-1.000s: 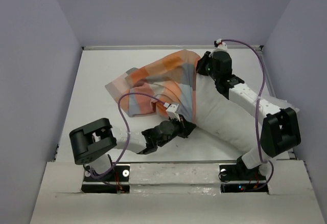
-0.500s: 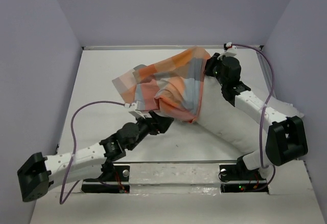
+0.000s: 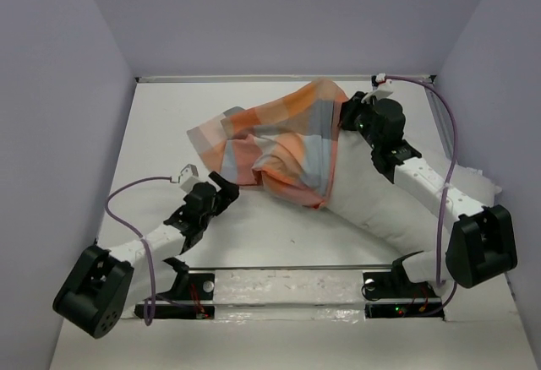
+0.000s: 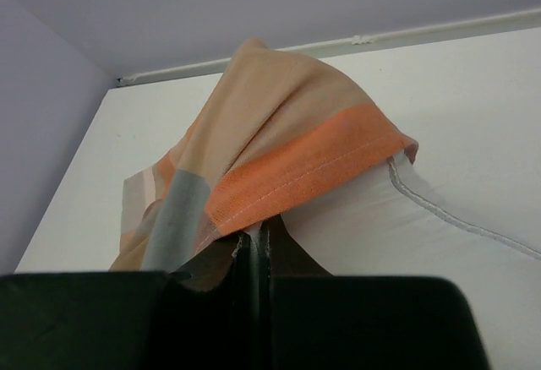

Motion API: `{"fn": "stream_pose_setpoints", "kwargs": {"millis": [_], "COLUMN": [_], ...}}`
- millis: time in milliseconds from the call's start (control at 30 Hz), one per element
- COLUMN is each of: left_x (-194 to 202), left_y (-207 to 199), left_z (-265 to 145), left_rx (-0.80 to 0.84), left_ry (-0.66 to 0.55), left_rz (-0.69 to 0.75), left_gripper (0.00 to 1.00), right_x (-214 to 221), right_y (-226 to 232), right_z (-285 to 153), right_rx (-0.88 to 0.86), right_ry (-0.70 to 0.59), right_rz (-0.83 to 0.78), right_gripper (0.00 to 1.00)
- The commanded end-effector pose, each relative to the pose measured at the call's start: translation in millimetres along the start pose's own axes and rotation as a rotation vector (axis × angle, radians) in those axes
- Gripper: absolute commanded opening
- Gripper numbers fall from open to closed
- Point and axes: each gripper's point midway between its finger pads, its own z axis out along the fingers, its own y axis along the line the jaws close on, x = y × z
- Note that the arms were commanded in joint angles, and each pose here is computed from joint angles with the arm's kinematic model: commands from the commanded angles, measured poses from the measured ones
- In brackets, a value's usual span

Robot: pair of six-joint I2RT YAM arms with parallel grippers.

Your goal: Put the pillow into the pillowcase

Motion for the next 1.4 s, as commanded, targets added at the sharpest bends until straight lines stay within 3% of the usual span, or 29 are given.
{"fn": "stream_pose_setpoints", "kwargs": {"millis": [0,67,133,167,233,267,300,433,667,700,767,800,833,1000,1033,1100,1133,1267,1367], "left_x": [-34,-47,-61,-64,-77,-81,-84,-114,-233,-252,-256,-261,-257,-209,-178,-155,-113,-48,-1], "left_y": [-23,-30,-33,-35,-34,-38,-39,-46,-62,-73,-84,-92,-95,-127,-145,-155,-159,-218,-246], "left_z": [28,38,54,64,76,86,91,106,109,107,107,100,94,16,4,-27,-34,-84,-108], "left_rx": [0.024,0.025,0.009,0.019,0.029,0.043,0.044,0.062,0.058,0.077,0.120,0.134,0.144,0.228,0.280,0.320,0.338,0.463,0.512], "left_ry": [-0.064,-0.091,-0.110,-0.104,-0.117,-0.103,-0.101,-0.140,-0.378,-0.410,-0.370,-0.378,-0.376,-0.426,-0.380,-0.377,-0.299,-0.205,-0.135], "left_rz": [-0.026,-0.028,-0.057,-0.073,-0.119,-0.133,-0.139,-0.160,-0.104,-0.093,-0.060,-0.032,-0.022,0.100,0.141,0.146,0.215,0.358,0.490], "left_gripper": [0.91,0.86,0.61,0.44,0.29,0.10,0.00,0.00,0.00,0.07,0.51,0.91,0.99,0.99,0.99,0.98,0.91,0.80,0.79], "right_x": [-42,-38,-32,-28,-26,-22,-21,-15,10,13,11,12,9,-16,-19,-23,-23,-19,-16], "right_y": [32,34,36,38,40,41,42,46,45,43,37,33,30,31,31,27,24,18,18], "right_z": [-20,-22,-25,-27,-30,-32,-33,-43,-53,-52,-49,-46,-43,-26,-24,-17,-15,-13,-15], "right_rx": [-0.128,-0.147,-0.161,-0.177,-0.194,-0.203,-0.208,-0.235,-0.261,-0.254,-0.218,-0.193,-0.171,-0.131,-0.125,-0.097,-0.082,-0.059,-0.065], "right_ry": [-0.120,-0.105,-0.090,-0.077,-0.069,-0.056,-0.052,-0.025,0.040,0.047,0.037,0.042,0.034,-0.029,-0.038,-0.052,-0.054,-0.052,-0.044], "right_rz": [-0.015,-0.010,-0.007,0.000,0.001,0.003,0.003,0.000,0.046,0.049,0.059,0.065,0.071,0.108,0.109,0.117,0.117,0.112,0.117], "right_gripper": [0.00,0.00,0.00,0.00,0.00,0.00,0.00,0.00,0.00,0.00,0.00,0.00,0.00,0.00,0.00,0.00,0.00,0.00,0.00]}}
